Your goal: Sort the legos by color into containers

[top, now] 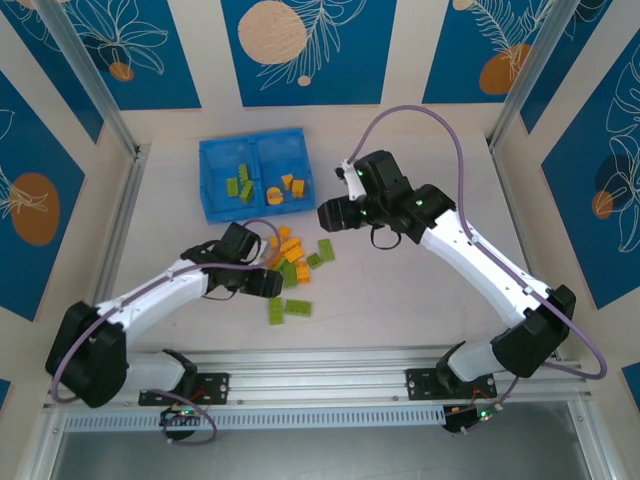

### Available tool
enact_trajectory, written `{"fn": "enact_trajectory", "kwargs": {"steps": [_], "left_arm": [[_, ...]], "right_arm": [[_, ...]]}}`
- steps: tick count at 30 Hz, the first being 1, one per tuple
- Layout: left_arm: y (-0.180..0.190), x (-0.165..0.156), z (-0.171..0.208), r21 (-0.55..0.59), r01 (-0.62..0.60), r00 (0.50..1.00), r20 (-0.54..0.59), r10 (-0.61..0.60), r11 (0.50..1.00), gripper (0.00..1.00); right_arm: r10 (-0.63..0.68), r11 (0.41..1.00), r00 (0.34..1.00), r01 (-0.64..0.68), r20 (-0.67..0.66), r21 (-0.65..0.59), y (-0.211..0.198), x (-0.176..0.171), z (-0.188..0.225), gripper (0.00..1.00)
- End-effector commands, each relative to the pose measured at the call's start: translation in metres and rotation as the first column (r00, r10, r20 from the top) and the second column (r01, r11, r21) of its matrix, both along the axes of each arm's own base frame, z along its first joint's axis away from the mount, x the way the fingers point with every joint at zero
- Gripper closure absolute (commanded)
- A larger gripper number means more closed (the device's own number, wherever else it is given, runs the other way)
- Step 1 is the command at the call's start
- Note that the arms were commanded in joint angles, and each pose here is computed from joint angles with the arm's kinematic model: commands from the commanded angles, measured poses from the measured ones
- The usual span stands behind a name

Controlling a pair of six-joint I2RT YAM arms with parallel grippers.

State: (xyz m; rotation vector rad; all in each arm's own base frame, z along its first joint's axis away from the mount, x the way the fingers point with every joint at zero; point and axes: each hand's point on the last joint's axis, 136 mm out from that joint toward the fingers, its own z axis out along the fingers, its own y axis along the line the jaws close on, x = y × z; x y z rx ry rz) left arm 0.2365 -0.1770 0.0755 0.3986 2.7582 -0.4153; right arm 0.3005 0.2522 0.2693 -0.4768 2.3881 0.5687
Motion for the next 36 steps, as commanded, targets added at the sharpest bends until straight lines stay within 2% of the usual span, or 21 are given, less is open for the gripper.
{"fn": "enact_trajectory", "kwargs": {"steps": [1, 5, 12, 15, 19, 23, 29, 36], "left_arm": [[-0.008, 0.03, 0.002, 0.042, 0.028, 0.995, 0.098, -0.032, 0.999, 0.25], [-0.01, 0.046, -0.021, 0.102, 0.028, 0.996, 0.08, -0.037, 0.994, 0.4], [-0.019, 0.059, -0.034, 0.108, 0.035, 0.996, 0.078, -0.043, 0.994, 0.53], [-0.022, 0.061, -0.039, 0.103, 0.044, 0.996, 0.068, -0.051, 0.994, 0.6], [-0.026, 0.057, -0.043, 0.089, 0.063, 0.996, 0.05, -0.068, 0.994, 0.76], [-0.028, 0.051, -0.04, 0.061, 0.089, 0.995, 0.044, -0.092, 0.994, 0.83], [-0.028, 0.039, -0.017, 0.022, 0.119, 0.99, 0.073, -0.12, 0.993, 0.87], [-0.024, 0.047, 0.055, -0.021, 0.105, 0.968, 0.229, -0.097, 0.994, 0.88]], "right_arm": [[-0.04, 0.999, 0.999, 0.04, 0.0, 0.036, -0.014, -0.013, 0.009, 0.24], [-0.043, 0.996, 0.998, 0.045, -0.038, 0.077, -0.014, -0.021, 0.0, 0.23], [-0.043, 0.997, 0.997, 0.047, -0.065, 0.065, -0.015, -0.023, -0.008, 0.23], [-0.04, 0.997, 0.997, 0.044, -0.073, 0.062, -0.015, -0.023, -0.01, 0.23], [-0.036, 0.997, 0.996, 0.041, -0.084, 0.068, -0.013, -0.024, -0.011, 0.23], [-0.017, 0.996, 0.994, 0.026, -0.104, 0.083, -0.01, -0.027, -0.01, 0.23], [0.049, 0.99, 0.984, -0.025, -0.172, 0.138, 0.004, -0.037, -0.011, 0.23], [0.018, 0.986, 0.991, 0.005, -0.132, 0.167, 0.004, -0.028, 0.006, 0.23]]}}
